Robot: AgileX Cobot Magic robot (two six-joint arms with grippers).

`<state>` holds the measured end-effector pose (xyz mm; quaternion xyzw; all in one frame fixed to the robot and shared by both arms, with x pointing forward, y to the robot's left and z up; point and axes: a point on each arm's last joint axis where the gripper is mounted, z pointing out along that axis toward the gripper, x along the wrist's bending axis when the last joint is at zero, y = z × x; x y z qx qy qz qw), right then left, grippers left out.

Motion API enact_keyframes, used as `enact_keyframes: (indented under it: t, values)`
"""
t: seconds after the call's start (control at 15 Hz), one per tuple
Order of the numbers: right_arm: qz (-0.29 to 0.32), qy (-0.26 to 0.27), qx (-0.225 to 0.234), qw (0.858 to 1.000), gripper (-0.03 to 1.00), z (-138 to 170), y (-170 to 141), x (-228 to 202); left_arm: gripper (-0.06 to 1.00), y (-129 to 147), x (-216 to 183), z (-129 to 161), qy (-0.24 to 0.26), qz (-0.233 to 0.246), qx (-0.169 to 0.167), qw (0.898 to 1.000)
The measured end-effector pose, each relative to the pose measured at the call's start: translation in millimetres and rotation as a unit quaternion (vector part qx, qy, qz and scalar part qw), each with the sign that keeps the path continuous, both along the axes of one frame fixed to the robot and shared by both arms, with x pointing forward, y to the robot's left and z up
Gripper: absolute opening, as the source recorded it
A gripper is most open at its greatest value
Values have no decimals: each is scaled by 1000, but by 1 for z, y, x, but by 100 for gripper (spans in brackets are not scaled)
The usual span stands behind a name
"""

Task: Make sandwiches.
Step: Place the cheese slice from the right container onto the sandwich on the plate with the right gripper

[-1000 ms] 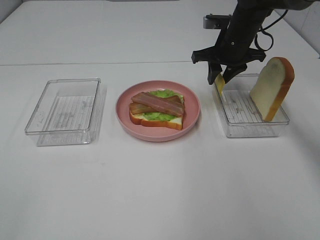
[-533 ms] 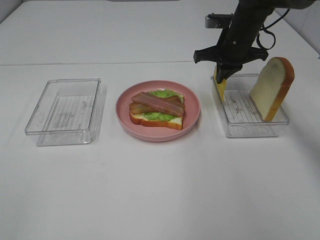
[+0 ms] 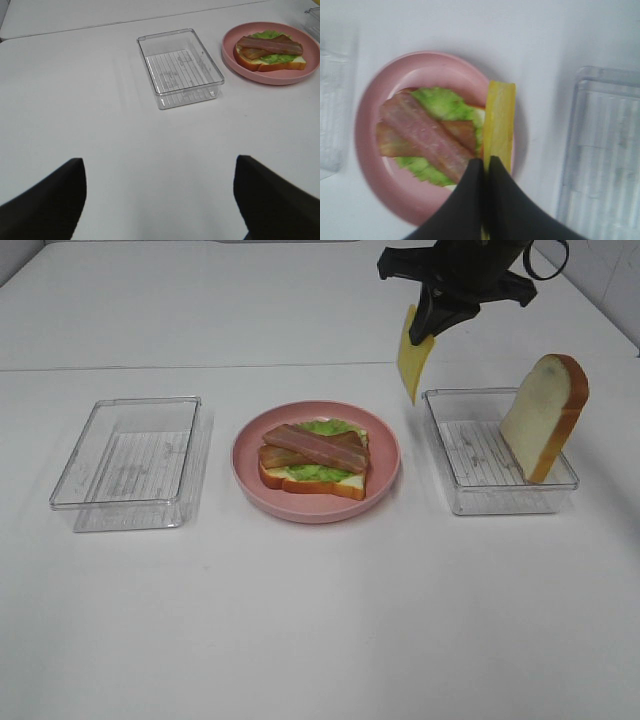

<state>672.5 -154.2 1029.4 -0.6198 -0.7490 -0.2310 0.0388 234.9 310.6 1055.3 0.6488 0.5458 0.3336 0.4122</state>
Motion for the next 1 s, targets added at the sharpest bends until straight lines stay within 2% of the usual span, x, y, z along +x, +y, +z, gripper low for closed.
enact_keyframes:
  t: [0.07, 0.27, 0.4, 0.8, 1.0]
  values:
    - [9, 5, 18, 1000, 0, 1, 3, -2, 77, 0, 0, 0, 0, 0, 0, 1000]
    - [36, 21, 118, 992, 0, 7, 20, -5, 77, 0, 0, 0, 0, 0, 0, 1000]
    - [41, 33, 157, 986, 0, 2, 28, -3, 77, 0, 0, 0, 0, 0, 0, 1000]
    - [73, 98, 153, 981, 0, -54, 74, -9, 77, 0, 0, 0, 0, 0, 0, 1000]
    - [70, 100, 156, 980, 0, -65, 83, -9, 77, 0, 0, 0, 0, 0, 0, 1000]
